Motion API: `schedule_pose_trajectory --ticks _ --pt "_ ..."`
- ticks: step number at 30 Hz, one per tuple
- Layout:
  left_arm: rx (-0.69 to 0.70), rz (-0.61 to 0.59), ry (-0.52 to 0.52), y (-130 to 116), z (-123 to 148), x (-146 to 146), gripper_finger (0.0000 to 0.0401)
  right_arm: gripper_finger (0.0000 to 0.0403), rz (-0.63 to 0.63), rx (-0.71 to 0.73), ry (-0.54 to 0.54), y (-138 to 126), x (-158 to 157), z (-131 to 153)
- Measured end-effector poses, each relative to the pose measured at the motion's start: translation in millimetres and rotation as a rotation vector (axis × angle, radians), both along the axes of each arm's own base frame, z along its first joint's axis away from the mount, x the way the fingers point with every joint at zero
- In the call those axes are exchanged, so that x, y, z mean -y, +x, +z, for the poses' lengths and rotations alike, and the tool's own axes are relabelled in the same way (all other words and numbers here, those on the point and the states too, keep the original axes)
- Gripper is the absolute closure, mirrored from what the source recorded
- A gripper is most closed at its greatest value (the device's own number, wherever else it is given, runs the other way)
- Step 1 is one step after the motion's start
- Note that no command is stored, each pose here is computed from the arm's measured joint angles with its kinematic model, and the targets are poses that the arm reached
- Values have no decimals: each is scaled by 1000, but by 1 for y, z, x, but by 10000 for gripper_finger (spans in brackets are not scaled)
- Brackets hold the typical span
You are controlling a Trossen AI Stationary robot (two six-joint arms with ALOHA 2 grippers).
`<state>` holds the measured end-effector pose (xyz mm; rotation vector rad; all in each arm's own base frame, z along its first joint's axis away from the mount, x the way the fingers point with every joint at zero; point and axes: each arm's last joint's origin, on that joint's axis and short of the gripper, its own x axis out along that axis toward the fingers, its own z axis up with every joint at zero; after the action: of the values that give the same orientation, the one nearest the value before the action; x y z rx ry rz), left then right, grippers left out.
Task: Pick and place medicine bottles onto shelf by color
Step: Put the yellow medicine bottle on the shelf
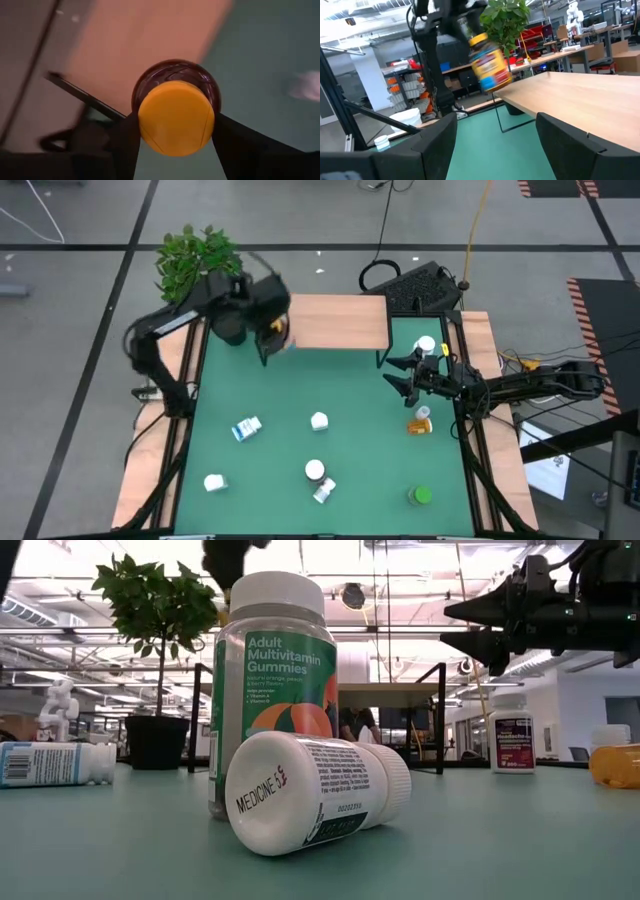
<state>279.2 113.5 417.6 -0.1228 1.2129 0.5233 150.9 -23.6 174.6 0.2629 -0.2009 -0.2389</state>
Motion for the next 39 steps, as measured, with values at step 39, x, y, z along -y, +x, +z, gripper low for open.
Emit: schedule_pose_trajectory --ticks 39 --pt "-9 140 -57 -16 -19 -129 119 135 -81 -89 13 0 3 -8"
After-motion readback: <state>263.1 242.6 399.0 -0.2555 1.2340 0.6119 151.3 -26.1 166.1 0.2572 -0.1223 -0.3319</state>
